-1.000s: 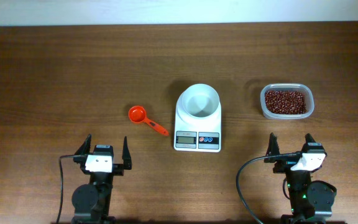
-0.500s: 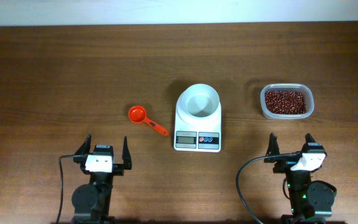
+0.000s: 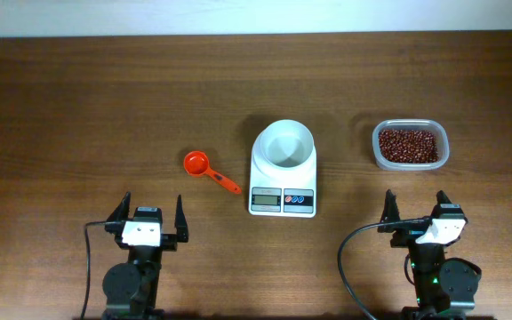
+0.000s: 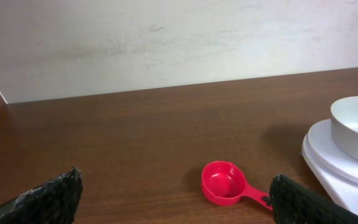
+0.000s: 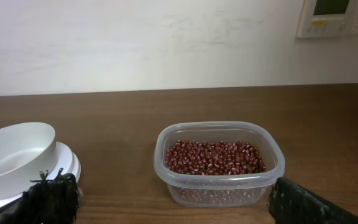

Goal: Scoop and weigh 50g on scale

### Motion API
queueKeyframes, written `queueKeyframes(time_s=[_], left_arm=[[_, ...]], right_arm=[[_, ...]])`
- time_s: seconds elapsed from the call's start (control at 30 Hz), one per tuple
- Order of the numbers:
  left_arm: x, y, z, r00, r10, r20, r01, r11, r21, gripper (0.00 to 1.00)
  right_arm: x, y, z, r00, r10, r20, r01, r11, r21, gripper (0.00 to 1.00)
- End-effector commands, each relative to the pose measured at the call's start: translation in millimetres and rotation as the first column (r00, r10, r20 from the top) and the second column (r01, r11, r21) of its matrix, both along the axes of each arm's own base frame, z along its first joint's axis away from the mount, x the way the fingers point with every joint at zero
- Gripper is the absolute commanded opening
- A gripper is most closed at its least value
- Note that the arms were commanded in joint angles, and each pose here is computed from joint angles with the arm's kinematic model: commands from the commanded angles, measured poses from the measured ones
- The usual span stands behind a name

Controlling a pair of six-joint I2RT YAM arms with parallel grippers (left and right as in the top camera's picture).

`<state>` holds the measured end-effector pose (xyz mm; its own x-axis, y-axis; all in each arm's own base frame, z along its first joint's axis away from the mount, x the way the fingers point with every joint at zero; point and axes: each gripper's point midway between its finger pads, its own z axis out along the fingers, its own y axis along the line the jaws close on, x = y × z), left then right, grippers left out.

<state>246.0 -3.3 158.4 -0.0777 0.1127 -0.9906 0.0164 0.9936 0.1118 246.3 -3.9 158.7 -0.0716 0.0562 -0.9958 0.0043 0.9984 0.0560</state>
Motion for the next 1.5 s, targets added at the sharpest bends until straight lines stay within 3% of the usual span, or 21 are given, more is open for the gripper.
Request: queueKeyframes(time_s=[0.0, 0.37, 0.63, 0.87, 1.0, 1.17, 1.33, 1.47], left_arm=[[0, 1, -2, 1.000, 0.008, 0.002, -0.008, 1.000, -0.005, 0.99], [-2, -12, 19, 0.996, -0.062, 0.057, 0.066, 0.996, -0.062, 0.99], [-12, -12, 68, 0.988, -0.066, 0.143, 0.075, 0.996, -0.058, 0.99], [-16, -9, 96, 0.998, -0.047, 0.042, 0.050, 0.997, -0.062, 0.99], [1, -12, 112, 0.993, -0.062, -0.103, 0.056, 0.996, -0.066, 0.99], [22, -44, 118, 0.946, -0.244, -0.216, 0.221, 0.967, -0.123, 0.99], [19, -75, 91, 0.850, -0.421, -0.317, 0.364, 0.904, -0.225, 0.99], [-14, -114, 77, 0.672, -0.653, -0.350, 0.526, 0.753, -0.395, 0.99]], right_arm=[[0, 1, -2, 1.000, 0.002, -0.001, -0.002, 1.000, 0.004, 0.99], [0, 1, -2, 1.000, 0.002, -0.001, -0.002, 1.000, 0.003, 0.99], [0, 1, -2, 1.000, 0.002, -0.001, -0.002, 1.000, 0.003, 0.99], [0, 1, -2, 1.000, 0.002, -0.002, -0.002, 1.000, 0.004, 0.99], [0, 1, -2, 1.000, 0.002, -0.001, -0.002, 1.000, 0.004, 0.99], [0, 1, -2, 1.000, 0.002, -0.001, -0.002, 1.000, 0.003, 0.99], [0, 1, -2, 1.000, 0.002, -0.001, -0.002, 1.000, 0.003, 0.99], [0, 1, -2, 1.000, 0.002, -0.002, -0.002, 1.000, 0.004, 0.99]])
